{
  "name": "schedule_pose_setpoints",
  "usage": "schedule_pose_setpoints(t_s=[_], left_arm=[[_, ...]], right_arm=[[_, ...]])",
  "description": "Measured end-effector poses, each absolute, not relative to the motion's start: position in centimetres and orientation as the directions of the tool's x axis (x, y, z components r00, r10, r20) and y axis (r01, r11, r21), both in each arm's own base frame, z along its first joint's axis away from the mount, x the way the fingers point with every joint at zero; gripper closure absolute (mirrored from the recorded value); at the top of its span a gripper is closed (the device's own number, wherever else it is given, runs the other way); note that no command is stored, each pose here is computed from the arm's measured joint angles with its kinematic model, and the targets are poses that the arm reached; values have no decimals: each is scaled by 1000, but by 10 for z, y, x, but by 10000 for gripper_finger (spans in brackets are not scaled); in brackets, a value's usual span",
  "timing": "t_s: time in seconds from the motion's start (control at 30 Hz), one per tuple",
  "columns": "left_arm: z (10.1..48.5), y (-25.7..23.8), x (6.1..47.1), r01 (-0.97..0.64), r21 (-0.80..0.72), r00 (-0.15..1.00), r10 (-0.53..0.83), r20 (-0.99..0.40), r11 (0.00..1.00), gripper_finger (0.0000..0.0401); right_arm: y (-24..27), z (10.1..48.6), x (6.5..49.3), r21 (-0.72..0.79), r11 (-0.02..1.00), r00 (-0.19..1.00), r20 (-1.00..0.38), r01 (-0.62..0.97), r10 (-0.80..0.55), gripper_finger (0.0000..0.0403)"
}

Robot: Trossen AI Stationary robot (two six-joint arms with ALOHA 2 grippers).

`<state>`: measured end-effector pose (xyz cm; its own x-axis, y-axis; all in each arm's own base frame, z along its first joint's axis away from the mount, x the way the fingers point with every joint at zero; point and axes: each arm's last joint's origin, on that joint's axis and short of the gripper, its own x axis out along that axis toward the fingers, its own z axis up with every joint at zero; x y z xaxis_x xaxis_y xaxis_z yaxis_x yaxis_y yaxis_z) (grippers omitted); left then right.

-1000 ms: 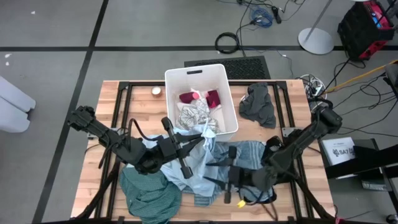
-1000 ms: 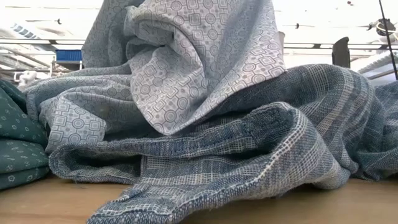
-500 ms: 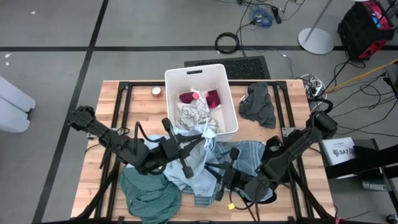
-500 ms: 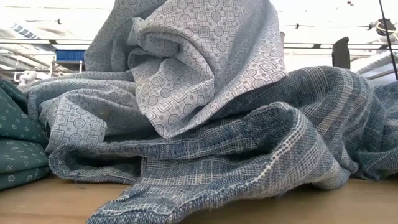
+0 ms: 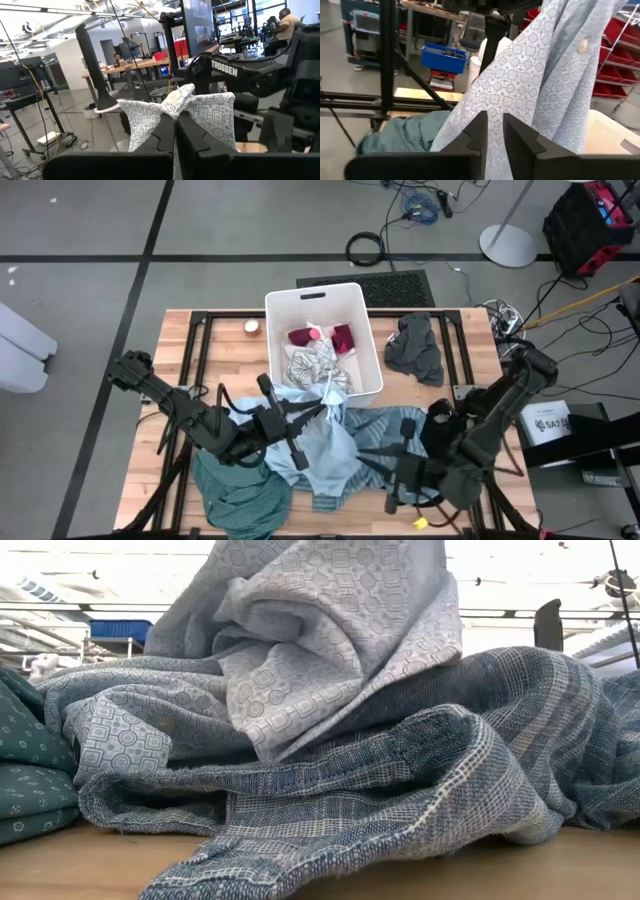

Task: Sort clothes
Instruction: Put the light blue shirt into the white laundry bin

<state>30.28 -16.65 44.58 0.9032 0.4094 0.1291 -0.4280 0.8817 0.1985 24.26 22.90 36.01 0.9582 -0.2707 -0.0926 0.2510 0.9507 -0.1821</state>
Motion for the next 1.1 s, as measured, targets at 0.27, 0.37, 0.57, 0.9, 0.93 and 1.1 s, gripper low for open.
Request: schedule_pose_setpoints(t_s=[0.27,0.37,0.57,0.9,0.93,1.1], left_arm=[[446,-167,303,-428,196,903,410,130,882,397],[446,-167,303,-428,196,903,409,131,882,397],[446,-167,303,-427,195,903,408,131,883,397],[446,-168,302,-426,191,904,406,133,885,397],[446,-168,302,-426,191,904,406,133,885,397],[447,-171,300,-417,184,908,397,137,890,395]], right_arm=[[228,353,230,-134,981,966,-201,137,-163,269],[222,348,236,-101,990,959,-256,99,-122,215],[211,346,245,-80,990,950,-284,114,-132,108],[190,323,275,-61,974,903,-368,216,-223,66],[189,322,277,-55,978,901,-381,202,-208,74],[195,322,274,-59,989,907,-393,138,-151,202]])
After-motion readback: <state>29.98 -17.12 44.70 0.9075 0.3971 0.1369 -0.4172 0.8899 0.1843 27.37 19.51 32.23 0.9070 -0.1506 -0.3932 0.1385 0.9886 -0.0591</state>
